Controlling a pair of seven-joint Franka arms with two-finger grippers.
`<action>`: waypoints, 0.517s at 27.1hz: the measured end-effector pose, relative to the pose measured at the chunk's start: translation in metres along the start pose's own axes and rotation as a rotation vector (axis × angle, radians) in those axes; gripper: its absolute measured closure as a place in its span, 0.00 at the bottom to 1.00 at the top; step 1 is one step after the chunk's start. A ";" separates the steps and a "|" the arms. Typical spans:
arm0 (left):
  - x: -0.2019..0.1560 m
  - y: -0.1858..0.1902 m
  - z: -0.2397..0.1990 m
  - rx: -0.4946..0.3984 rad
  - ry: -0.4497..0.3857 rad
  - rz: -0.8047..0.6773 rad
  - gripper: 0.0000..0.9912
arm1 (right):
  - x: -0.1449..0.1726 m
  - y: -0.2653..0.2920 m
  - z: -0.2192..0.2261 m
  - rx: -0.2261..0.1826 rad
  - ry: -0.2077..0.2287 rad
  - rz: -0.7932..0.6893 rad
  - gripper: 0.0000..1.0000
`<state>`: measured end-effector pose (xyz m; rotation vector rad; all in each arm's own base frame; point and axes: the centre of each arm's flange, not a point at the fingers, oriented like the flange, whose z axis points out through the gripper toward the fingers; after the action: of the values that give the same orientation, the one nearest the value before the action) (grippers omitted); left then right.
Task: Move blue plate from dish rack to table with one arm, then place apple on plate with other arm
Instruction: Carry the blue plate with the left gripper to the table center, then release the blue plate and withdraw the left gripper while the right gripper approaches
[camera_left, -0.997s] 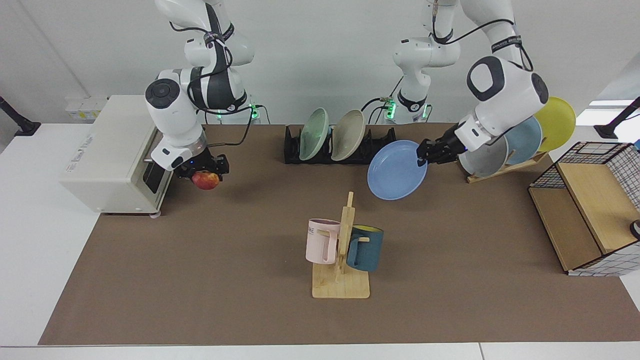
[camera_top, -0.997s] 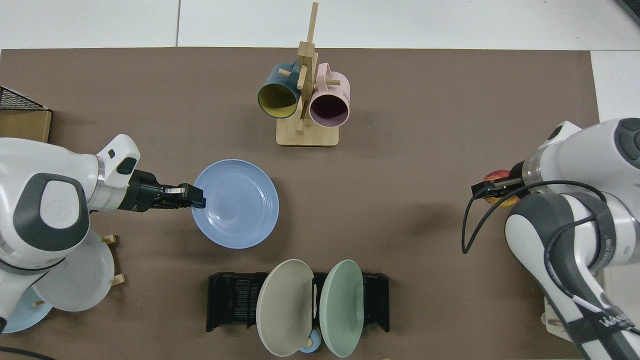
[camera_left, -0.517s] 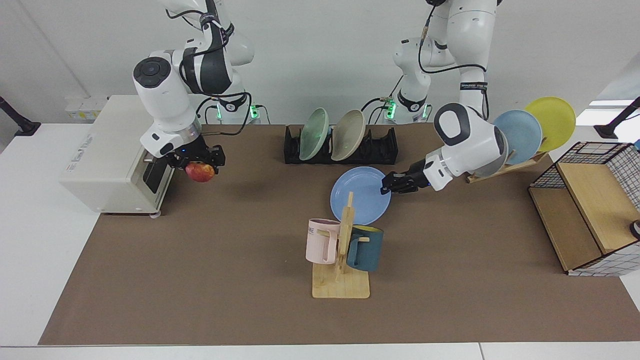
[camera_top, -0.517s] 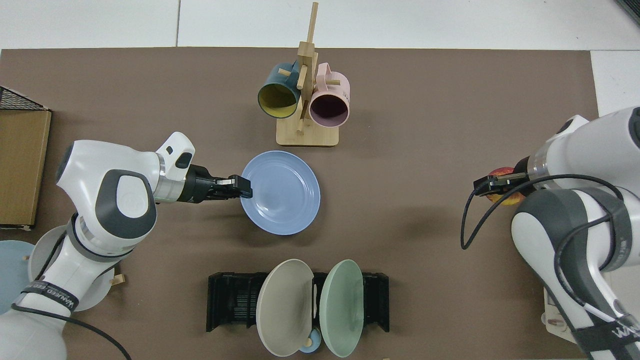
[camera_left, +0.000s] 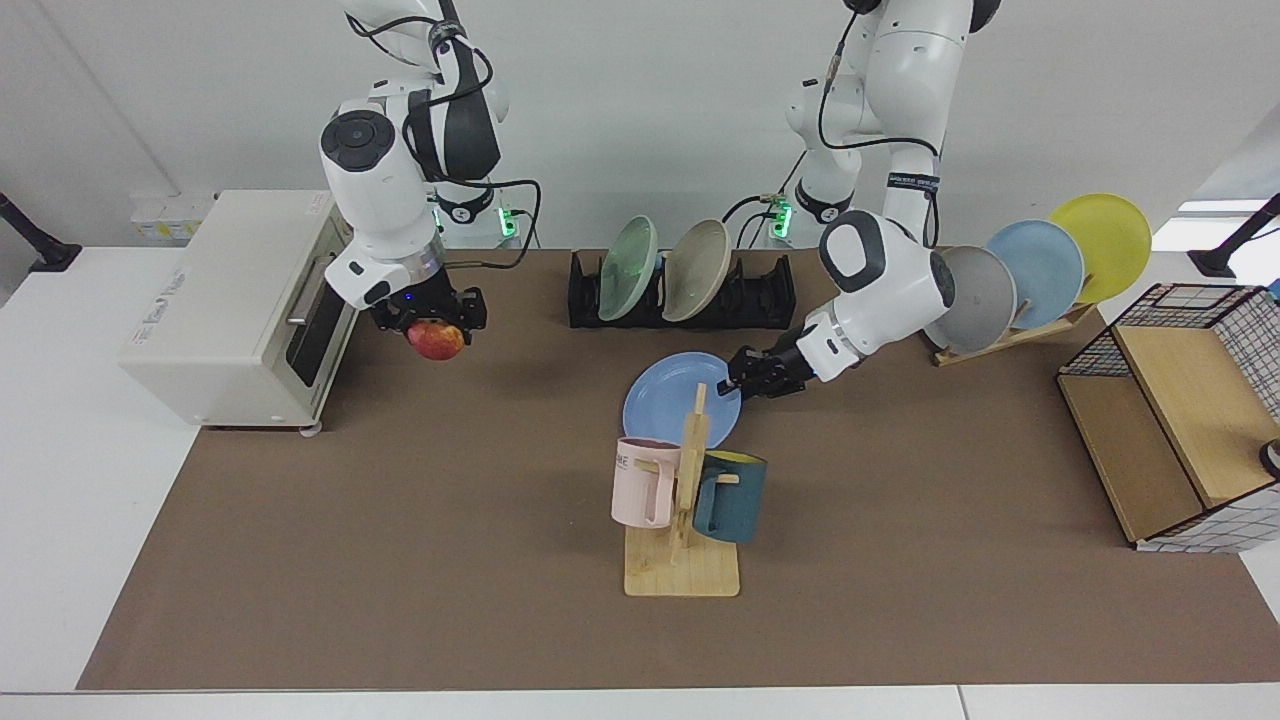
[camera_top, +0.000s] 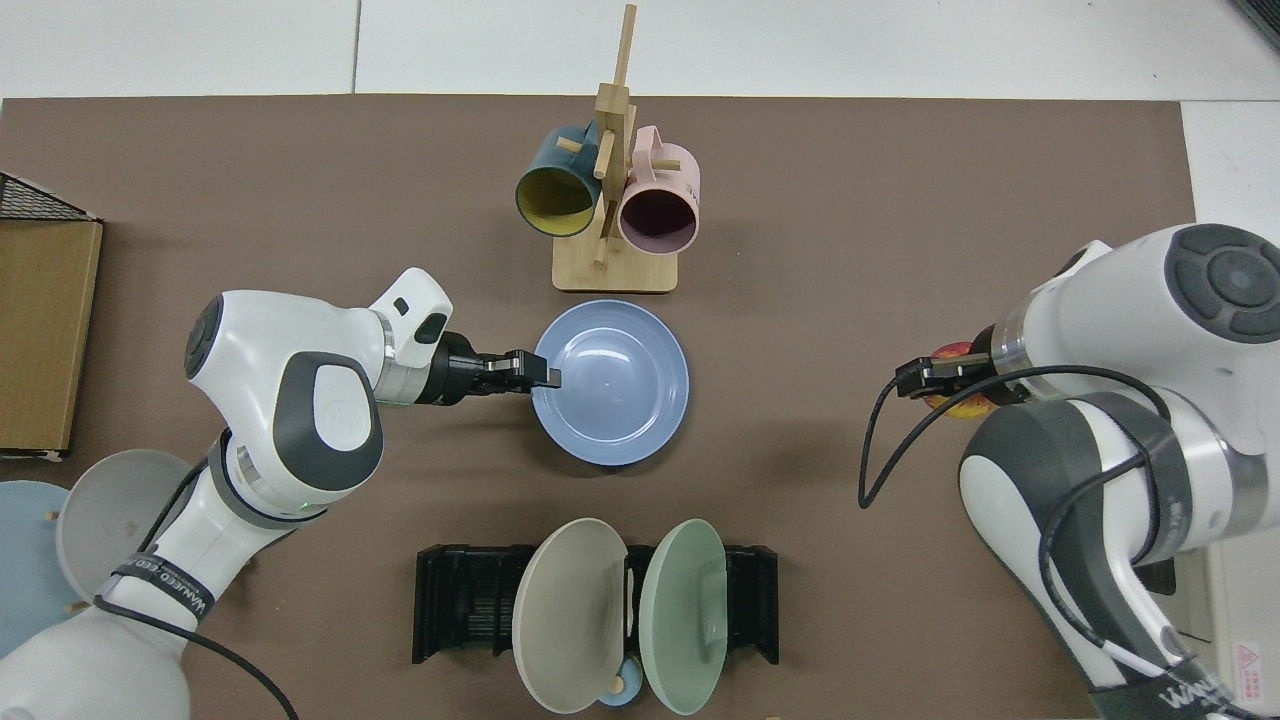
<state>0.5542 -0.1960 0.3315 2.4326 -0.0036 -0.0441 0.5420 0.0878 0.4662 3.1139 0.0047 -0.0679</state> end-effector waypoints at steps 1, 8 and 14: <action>0.000 0.000 0.000 0.000 0.000 0.000 0.48 | 0.000 -0.002 0.000 0.000 0.000 0.000 0.21; 0.000 0.000 0.000 0.000 0.001 0.000 0.33 | -0.001 -0.005 0.000 0.000 0.000 -0.001 0.21; 0.003 0.005 -0.012 0.090 -0.005 0.047 0.22 | -0.005 -0.025 -0.001 -0.001 0.001 0.018 0.21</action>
<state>0.5577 -0.1918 0.3439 2.5214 -0.0662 -0.0292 0.5371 0.1125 0.4665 3.1122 -0.0234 -0.0665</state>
